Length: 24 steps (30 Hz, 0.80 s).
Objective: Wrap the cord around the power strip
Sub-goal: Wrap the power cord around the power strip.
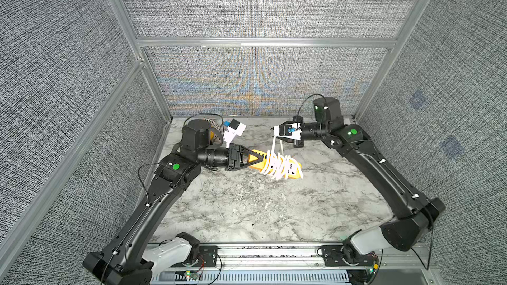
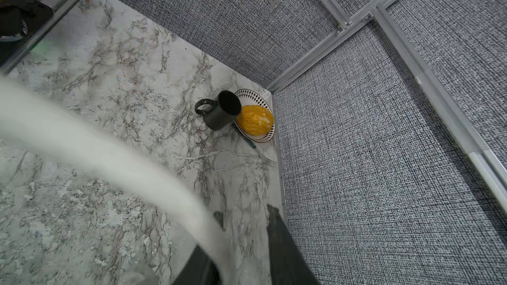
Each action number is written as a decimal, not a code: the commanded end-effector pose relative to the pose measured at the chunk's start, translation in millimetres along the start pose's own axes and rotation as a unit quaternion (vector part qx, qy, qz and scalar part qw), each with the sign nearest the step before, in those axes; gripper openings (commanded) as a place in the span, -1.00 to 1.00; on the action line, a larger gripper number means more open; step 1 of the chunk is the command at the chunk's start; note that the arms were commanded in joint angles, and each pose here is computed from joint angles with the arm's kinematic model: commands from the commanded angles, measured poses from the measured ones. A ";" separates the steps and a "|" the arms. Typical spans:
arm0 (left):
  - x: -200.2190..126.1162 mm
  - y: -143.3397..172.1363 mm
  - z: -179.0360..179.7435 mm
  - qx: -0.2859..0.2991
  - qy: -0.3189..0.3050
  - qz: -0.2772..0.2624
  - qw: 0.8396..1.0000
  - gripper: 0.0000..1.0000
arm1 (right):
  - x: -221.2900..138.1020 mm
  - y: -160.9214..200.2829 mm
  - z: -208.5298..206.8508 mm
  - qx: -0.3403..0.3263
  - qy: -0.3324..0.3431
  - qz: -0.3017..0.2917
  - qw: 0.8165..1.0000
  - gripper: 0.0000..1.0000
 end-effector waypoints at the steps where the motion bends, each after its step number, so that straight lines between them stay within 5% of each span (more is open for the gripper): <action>1: -1.5 -4.4 -16.1 0.032 0.043 0.005 0.999 -1.00 | -4.9 -4.7 -4.5 -0.001 0.029 -0.009 1.000 -0.20; 8: -2.5 -7.9 -23.5 0.038 0.058 0.005 0.998 -1.00 | -19.1 4.9 3.3 0.013 0.052 -0.010 0.999 0.13; 24: -8.1 -23.6 -49.1 0.054 0.094 -0.013 0.994 -1.00 | -22.6 52.7 40.1 0.160 0.037 -0.097 0.982 0.00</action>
Point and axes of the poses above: each gripper's point midway between its finger pads, its own x axis out along the fingers, its own z axis along the line the jaws close on, y = z × x, the point moved 6 cm from there along -x, back along the fingers, and after that the axes turned 12 degrees about x, right-handed, at the moved point
